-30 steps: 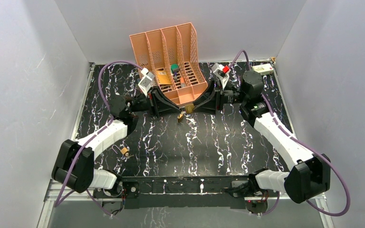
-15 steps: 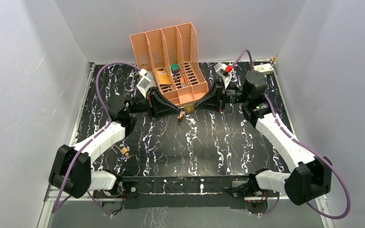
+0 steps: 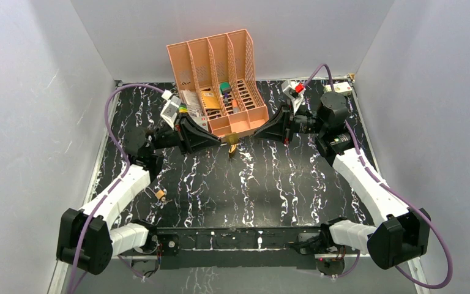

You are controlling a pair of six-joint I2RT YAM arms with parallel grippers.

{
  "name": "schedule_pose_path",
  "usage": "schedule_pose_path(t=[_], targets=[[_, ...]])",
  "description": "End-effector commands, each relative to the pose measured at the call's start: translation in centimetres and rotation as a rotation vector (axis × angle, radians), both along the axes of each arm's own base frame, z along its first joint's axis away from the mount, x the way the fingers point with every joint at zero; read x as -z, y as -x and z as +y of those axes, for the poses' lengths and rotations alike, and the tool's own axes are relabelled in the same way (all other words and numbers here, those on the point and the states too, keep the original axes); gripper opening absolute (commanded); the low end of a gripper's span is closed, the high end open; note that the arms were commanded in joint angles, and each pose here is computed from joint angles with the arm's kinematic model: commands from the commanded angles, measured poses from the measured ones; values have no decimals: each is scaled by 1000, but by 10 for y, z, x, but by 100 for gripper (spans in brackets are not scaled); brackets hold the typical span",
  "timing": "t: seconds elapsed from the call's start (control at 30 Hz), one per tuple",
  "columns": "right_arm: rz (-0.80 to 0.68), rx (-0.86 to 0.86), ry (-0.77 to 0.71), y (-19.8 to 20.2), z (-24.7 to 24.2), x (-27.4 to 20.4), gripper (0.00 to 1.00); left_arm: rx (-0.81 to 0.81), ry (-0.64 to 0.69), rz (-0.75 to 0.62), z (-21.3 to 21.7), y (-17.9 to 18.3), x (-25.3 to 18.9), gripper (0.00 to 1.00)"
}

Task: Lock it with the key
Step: Lock the lock, then place the lock at the center of the board.

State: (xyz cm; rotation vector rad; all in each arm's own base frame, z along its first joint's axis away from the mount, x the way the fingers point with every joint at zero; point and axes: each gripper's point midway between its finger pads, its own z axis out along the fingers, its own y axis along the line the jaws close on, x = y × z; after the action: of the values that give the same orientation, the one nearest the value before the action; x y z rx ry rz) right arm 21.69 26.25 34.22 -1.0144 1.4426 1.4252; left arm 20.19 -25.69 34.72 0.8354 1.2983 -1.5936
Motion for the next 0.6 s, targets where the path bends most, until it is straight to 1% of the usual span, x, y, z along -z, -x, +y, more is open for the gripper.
schedule_pose_path(t=[0.0,0.13,0.17,0.3,0.4,0.57], targets=[[-45,21,-8,1,-4,-6,0,-35,-10,-48,12,5,-3,0],[-39,34,-1,1,-5,-2,0,-106,-70,10,16,-4,8,0],[-37,40,2,0,-6,-2,0,-140,-99,-3,17,-9,13,0],[-23,88,23,-9,-7,4,0,-270,-221,53,25,-25,30,0],[2,160,62,-22,-9,14,0,-324,-260,78,31,-29,33,0],[46,209,100,-31,-10,31,0,-407,-305,147,37,-40,43,0]])
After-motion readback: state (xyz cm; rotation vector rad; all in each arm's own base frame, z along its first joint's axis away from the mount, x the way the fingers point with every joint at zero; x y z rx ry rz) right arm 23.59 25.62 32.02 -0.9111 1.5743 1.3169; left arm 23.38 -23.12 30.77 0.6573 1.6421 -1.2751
